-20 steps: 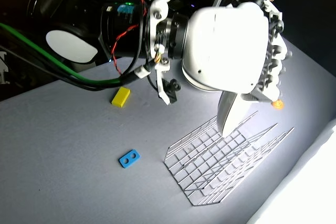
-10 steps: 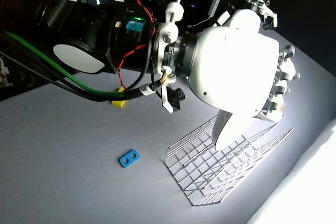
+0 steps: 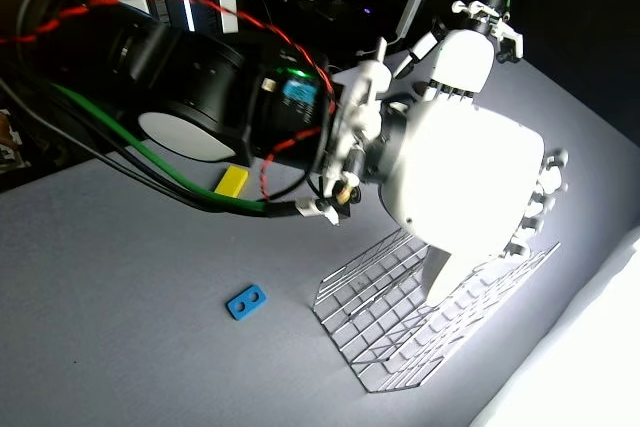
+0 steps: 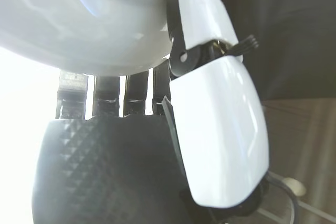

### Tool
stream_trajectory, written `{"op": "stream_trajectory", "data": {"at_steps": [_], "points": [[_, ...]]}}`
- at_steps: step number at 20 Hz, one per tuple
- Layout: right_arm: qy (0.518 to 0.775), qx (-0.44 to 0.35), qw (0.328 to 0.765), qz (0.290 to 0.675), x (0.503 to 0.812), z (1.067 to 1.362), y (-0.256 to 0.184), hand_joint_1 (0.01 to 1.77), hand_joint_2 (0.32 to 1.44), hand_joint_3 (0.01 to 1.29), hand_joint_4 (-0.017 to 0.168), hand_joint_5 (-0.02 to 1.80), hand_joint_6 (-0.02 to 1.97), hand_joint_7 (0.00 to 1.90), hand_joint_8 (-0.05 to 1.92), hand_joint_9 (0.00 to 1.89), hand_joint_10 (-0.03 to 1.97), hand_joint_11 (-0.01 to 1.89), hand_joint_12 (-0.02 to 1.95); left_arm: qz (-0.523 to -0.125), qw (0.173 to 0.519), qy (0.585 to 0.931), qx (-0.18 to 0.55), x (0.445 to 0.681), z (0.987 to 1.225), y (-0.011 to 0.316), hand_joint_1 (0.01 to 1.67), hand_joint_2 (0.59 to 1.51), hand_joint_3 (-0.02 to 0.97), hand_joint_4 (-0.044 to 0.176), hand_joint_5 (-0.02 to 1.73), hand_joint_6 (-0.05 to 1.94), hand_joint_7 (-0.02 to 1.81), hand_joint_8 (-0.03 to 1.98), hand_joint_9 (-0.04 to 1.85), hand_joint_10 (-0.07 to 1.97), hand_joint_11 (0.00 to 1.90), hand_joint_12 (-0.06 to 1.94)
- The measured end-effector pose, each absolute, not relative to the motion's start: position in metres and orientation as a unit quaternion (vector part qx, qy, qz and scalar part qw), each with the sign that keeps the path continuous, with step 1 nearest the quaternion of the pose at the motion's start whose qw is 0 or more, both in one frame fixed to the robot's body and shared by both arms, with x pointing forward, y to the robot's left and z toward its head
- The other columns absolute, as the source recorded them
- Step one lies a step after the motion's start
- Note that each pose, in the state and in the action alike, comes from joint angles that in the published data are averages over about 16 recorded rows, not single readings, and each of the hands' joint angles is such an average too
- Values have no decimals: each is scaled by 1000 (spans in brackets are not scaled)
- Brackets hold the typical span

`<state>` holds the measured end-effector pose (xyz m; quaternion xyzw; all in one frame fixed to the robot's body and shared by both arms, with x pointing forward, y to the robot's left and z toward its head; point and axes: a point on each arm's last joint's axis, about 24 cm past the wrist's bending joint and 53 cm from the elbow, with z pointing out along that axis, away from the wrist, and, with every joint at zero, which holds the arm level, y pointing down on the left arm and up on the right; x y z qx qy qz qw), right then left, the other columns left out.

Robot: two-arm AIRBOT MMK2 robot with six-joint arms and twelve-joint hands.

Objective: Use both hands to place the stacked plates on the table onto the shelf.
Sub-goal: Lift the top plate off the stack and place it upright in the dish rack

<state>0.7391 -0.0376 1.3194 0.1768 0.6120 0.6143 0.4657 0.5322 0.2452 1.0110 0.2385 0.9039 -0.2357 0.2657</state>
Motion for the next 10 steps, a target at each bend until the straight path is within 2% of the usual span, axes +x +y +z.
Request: {"op": "stream_trajectory", "data": {"at_steps": [5,10], "points": [[626,194,451,606,748,1303,-39,1341,1065,12,-5,703,1142,911,1125,860,1352,730,1527,-238,261,915,196,533,1004,250,23,1154,15,0,28,11,52,-1,-15,-28,25,-3],[637,201,450,593,755,1287,-44,1344,1085,12,-6,665,1182,895,1141,844,1370,715,1524,-240,256,924,150,532,999,256,23,1151,15,-1,24,3,46,-3,-19,-33,23,-2]]}}
